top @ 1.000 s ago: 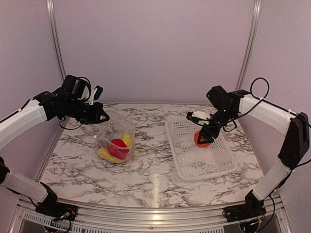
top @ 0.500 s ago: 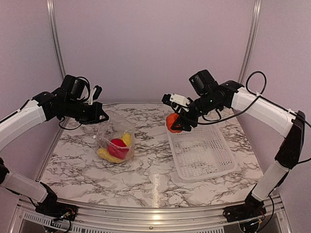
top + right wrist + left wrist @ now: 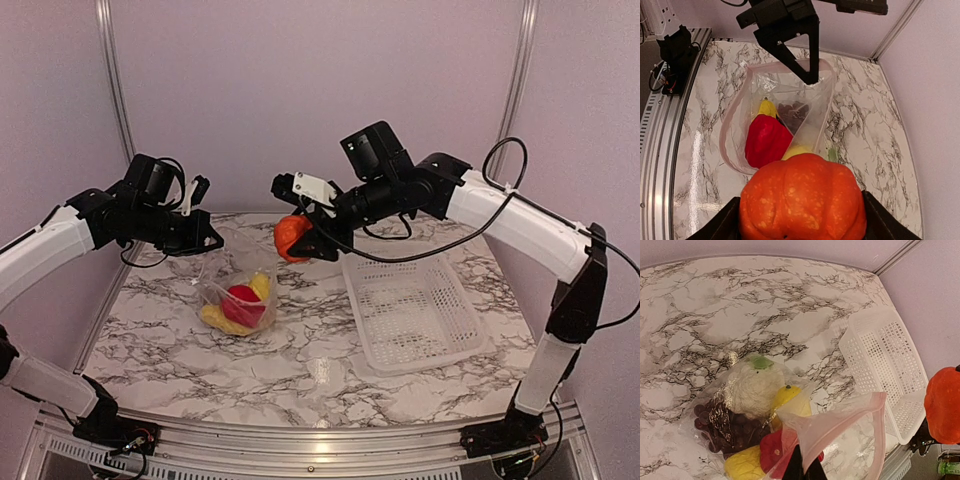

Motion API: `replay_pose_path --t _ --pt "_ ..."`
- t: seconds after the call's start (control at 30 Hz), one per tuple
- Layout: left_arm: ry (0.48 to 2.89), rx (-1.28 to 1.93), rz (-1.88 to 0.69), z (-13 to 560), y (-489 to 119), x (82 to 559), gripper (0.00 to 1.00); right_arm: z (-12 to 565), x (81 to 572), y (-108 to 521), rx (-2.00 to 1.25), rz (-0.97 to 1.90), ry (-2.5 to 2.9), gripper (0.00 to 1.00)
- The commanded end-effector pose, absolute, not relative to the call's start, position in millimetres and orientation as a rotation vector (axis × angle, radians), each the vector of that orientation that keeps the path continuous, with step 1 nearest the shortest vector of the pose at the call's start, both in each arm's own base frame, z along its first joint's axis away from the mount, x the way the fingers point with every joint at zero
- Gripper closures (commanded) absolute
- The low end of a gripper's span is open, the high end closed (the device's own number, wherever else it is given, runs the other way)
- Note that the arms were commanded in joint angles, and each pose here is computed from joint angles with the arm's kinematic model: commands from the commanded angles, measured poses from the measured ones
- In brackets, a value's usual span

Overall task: Place the food in the zip-top bag and seal the zipper
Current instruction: Place the fake vegetable in the zipper food storage bag.

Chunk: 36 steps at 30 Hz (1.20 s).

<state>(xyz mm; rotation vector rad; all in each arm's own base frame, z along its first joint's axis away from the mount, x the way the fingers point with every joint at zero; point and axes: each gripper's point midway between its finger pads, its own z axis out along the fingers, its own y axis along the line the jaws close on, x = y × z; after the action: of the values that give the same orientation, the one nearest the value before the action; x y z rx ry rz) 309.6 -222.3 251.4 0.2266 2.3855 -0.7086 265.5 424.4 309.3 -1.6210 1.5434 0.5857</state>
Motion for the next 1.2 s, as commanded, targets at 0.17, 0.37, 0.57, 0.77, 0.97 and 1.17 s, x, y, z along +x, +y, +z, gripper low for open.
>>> replay_pose_path --t 0.17,0.37,0.57,0.77,0.97,1.17 --pt "2.346 0.219 -0.731 271 -220 305 1.00 308 235 487 -1.706 0.661 1.391 0.34" --pt "2.337 0.214 -0.763 277 -221 300 1.00 298 238 510 -1.709 0.651 1.358 0.34" --pt "2.329 0.211 -0.771 280 -220 297 1.00 284 252 527 -1.681 0.634 1.361 0.31" --pt "2.329 0.205 -0.791 281 -222 297 1.00 268 270 543 -1.638 0.612 1.425 0.29" --pt "2.324 0.203 -0.799 283 -223 297 1.00 252 291 549 -1.575 0.536 1.504 0.27" --pt "2.329 0.199 -0.800 280 -223 297 1.00 247 289 547 -1.581 0.548 1.532 0.16"
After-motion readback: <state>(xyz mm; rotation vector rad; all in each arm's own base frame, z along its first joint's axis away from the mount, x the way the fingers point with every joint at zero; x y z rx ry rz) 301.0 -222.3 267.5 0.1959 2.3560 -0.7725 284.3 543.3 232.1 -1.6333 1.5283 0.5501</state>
